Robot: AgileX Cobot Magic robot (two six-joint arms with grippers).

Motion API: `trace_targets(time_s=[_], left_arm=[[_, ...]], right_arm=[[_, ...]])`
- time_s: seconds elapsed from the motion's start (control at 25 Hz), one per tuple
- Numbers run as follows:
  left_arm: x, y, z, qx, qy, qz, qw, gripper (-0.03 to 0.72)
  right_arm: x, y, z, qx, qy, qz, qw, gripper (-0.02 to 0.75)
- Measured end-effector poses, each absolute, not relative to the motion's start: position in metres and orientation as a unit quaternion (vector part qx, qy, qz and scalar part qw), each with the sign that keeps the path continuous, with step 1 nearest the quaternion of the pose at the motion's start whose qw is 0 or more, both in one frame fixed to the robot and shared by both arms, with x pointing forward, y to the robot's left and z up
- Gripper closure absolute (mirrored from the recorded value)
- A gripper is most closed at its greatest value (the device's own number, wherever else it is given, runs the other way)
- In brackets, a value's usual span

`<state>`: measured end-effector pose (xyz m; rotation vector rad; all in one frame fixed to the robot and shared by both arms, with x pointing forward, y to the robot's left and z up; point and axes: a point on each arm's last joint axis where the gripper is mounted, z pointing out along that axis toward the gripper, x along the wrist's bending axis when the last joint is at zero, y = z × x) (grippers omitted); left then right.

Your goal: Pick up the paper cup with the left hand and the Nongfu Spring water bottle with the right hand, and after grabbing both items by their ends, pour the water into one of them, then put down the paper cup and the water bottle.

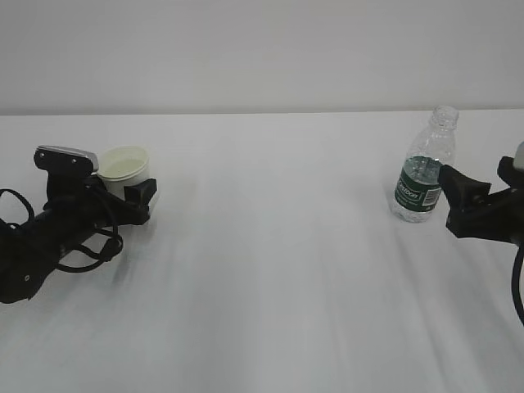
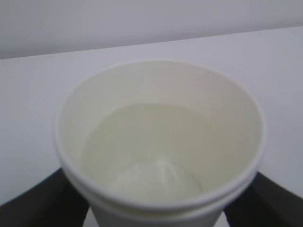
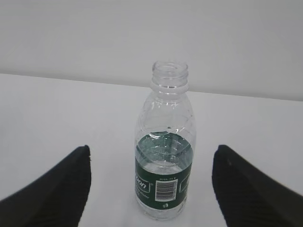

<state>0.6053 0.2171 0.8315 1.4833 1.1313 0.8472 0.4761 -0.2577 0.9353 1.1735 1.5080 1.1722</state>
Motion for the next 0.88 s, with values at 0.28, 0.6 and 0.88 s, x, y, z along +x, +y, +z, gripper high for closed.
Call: trace_targets(time_s=[0.28,0.6,0.88], left_arm=[[0.594,0.220,0.842,0.617,0.475,0.354,0.518,0.100],[0.576,0.224,0.848,0.622,0.482,0.349,0.509,0.101],[0.560,0.228,0.862,0.620,0.484,0.352,0.508,0.101]], right_arm=[[0.476,-0.258,0.935,0.472,0.605,0.472,0.433,0.144],[0.476,-0.258,0.935,0.474,0.604,0.473,0.432,0.144],[0.476,-0.257,0.936,0.473,0.603,0.475,0.432,0.144]])
